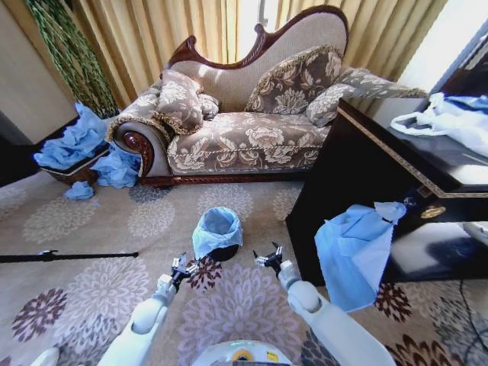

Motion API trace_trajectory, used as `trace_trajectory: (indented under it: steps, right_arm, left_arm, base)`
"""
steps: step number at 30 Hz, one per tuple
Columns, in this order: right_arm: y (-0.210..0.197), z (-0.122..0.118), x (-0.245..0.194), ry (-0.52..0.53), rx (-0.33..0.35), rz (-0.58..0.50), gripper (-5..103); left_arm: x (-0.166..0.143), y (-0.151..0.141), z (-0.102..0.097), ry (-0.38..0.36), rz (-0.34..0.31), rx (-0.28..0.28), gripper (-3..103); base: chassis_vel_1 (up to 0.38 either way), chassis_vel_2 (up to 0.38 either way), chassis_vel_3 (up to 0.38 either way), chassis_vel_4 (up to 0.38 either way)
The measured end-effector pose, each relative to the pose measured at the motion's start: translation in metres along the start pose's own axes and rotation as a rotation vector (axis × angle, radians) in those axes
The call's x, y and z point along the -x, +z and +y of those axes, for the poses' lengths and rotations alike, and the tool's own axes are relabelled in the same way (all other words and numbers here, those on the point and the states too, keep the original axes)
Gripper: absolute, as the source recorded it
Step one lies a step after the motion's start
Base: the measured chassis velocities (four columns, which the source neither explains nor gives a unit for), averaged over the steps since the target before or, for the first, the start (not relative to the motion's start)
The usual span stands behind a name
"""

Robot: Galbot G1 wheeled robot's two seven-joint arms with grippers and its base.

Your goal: Place a garbage bag over the trash bin.

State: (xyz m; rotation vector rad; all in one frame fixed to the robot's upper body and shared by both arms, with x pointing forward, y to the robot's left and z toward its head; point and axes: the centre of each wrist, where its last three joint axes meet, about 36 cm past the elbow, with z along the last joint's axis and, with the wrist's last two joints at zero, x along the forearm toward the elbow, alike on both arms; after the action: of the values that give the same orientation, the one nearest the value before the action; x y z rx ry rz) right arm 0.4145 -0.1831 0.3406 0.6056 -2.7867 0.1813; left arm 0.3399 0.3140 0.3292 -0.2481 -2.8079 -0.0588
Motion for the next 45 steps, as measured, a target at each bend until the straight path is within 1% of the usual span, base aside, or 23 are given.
trace_trajectory:
  steps: [1, 3, 5, 13, 14, 15, 17, 18, 20, 21, 22, 23, 25, 26, 31, 32, 33, 34, 37, 38, 39, 41, 45]
  right_arm:
    - [-0.02, 0.001, 0.003, -0.007, 0.034, -0.016, 100]
    - [-0.03, 0.002, 0.006, -0.011, 0.05, -0.024, 98]
    - [-0.06, 0.006, 0.019, -0.018, 0.091, -0.057, 98]
    - [-0.122, 0.022, 0.048, -0.104, 0.166, -0.088, 75]
    - [-0.12, 0.022, 0.051, -0.104, 0.159, -0.088, 75]
    - [-0.117, 0.022, 0.052, -0.103, 0.152, -0.087, 67]
    - [-0.109, 0.019, 0.05, -0.095, 0.149, -0.079, 67]
    - [-0.099, 0.015, 0.047, -0.083, 0.141, -0.068, 59]
    - [-0.087, 0.008, 0.043, -0.068, 0.121, -0.056, 59]
    - [-0.078, 0.002, 0.041, -0.064, 0.103, -0.053, 50]
    - [-0.065, -0.006, 0.037, -0.06, 0.079, -0.05, 50]
    - [-0.055, -0.011, 0.034, -0.056, 0.065, -0.043, 43]
    - [-0.041, -0.016, 0.03, -0.046, 0.059, -0.032, 43]
    - [-0.031, -0.019, 0.026, -0.033, 0.06, -0.025, 35]
    - [-0.006, -0.022, 0.012, -0.001, 0.061, -0.009, 27]
    - [0.001, -0.023, 0.007, 0.01, 0.058, -0.005, 19]
    - [0.007, -0.024, 0.002, 0.018, 0.054, -0.002, 19]
    - [0.007, -0.024, 0.002, 0.018, 0.054, -0.002, 19]
    - [0.022, -0.03, -0.011, 0.045, 0.048, 0.004, 12]
    - [0.022, -0.03, -0.011, 0.045, 0.048, 0.004, 12]
    - [0.025, -0.031, -0.016, 0.055, 0.053, 0.006, 4]
    - [0.031, -0.034, -0.022, 0.072, 0.063, 0.009, 1]
    - [0.036, -0.039, -0.028, 0.091, 0.07, 0.01, 0]
  left_arm:
    - [-0.007, -0.019, -0.005, -0.016, -0.003, -0.059, 98]
    - [-0.01, -0.027, -0.007, -0.023, -0.003, -0.081, 98]
    - [-0.019, -0.057, -0.015, -0.049, -0.008, -0.132, 100]
    - [-0.043, -0.114, -0.018, -0.125, 0.062, -0.136, 100]
    - [-0.045, -0.119, -0.019, -0.135, 0.057, -0.134, 100]
    - [-0.045, -0.122, -0.021, -0.142, 0.049, -0.13, 100]
    - [-0.042, -0.127, -0.023, -0.134, 0.037, -0.12, 100]
    - [-0.036, -0.135, -0.025, -0.1, 0.032, -0.108, 100]
    - [-0.031, -0.145, -0.026, -0.055, 0.038, -0.103, 100]
    - [-0.026, -0.153, -0.026, -0.029, 0.046, -0.11, 100]
    - [-0.019, -0.163, -0.025, 0.003, 0.055, -0.132, 100]
    - [-0.012, -0.171, -0.024, 0.033, 0.065, -0.155, 100]
    - [-0.001, -0.179, -0.022, 0.071, 0.082, -0.18, 100]
    - [0.009, -0.187, -0.022, 0.1, 0.087, -0.198, 100]
    - [0.041, -0.204, -0.023, 0.16, 0.105, -0.252, 100]
    - [0.056, -0.207, -0.028, 0.177, 0.126, -0.28, 100]
    - [0.066, -0.209, -0.034, 0.187, 0.153, -0.303, 100]
    - [0.066, -0.209, -0.034, 0.187, 0.153, -0.303, 100]
    - [0.092, -0.218, -0.063, 0.142, 0.289, -0.367, 100]
    - [0.092, -0.218, -0.063, 0.142, 0.289, -0.367, 100]
    - [0.098, -0.221, -0.069, 0.116, 0.336, -0.381, 100]
    - [0.11, -0.224, -0.08, 0.049, 0.382, -0.385, 98]
    - [0.125, -0.225, -0.089, -0.003, 0.393, -0.388, 92]
  base:
    - [0.0, 0.0, 0.0, 0.0]
    - [0.0, 0.0, 0.0, 0.0]
    - [0.0, 0.0, 0.0, 0.0]
    - [0.0, 0.0, 0.0, 0.0]
    - [0.0, 0.0, 0.0, 0.0]
    - [0.0, 0.0, 0.0, 0.0]
    - [0.0, 0.0, 0.0, 0.0]
    - [0.0, 0.0, 0.0, 0.0]
    - [0.0, 0.0, 0.0, 0.0]
    - [0.0, 0.0, 0.0, 0.0]
    - [0.0, 0.0, 0.0, 0.0]
    - [0.0, 0.0, 0.0, 0.0]
    - [0.0, 0.0, 0.0, 0.0]
    - [0.0, 0.0, 0.0, 0.0]
    - [0.0, 0.0, 0.0, 0.0]
    - [0.0, 0.0, 0.0, 0.0]
    - [0.0, 0.0, 0.0, 0.0]
    - [0.0, 0.0, 0.0, 0.0]
    - [0.0, 0.0, 0.0, 0.0]
    - [0.0, 0.0, 0.0, 0.0]
    - [0.0, 0.0, 0.0, 0.0]
    - [0.0, 0.0, 0.0, 0.0]
    - [0.0, 0.0, 0.0, 0.0]
